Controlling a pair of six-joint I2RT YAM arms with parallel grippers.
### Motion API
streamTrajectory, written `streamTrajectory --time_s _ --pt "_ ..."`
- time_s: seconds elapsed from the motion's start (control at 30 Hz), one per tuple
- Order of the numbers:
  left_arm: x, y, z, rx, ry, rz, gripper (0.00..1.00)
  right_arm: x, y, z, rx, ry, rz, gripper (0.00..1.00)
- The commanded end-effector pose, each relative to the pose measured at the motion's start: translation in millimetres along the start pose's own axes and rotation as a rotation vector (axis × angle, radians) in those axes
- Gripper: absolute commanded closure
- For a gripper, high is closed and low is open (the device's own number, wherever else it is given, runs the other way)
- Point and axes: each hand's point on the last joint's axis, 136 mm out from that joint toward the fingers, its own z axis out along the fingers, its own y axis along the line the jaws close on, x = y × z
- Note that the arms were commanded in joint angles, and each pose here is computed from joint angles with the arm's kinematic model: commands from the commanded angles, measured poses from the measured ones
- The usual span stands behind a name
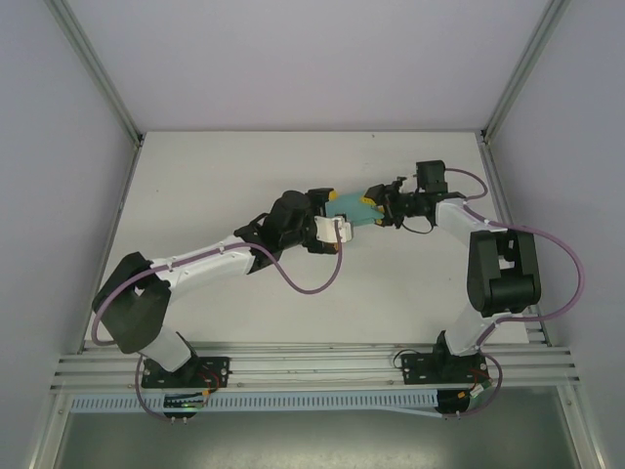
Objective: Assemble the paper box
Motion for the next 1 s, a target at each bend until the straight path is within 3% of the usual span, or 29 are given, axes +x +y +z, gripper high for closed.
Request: streamTrajectory --time_s 0.0,0.23,0.43,0.73,0.97 --pt "13 0 10 -0.047 0.035 0.082 0.01 7 12 -5 -0.049 0.037 0.064 0.69" --pt "24 -5 27 -0.044 0.062 0.124 0.01 10 17 -9 -0.067 0.079 0.187 0.70" --pt "29 0 31 -0.039 0.096 0.097 0.02 18 22 -16 -0.072 0.093 0.181 0.71" --pt "30 13 27 -0.065 0.087 0.042 0.34 34 25 -25 -0.067 0.104 0.170 0.71" --pt "34 18 26 -0.076 0.105 0.033 0.57 40 25 -30 -0.063 0.101 0.161 0.63"
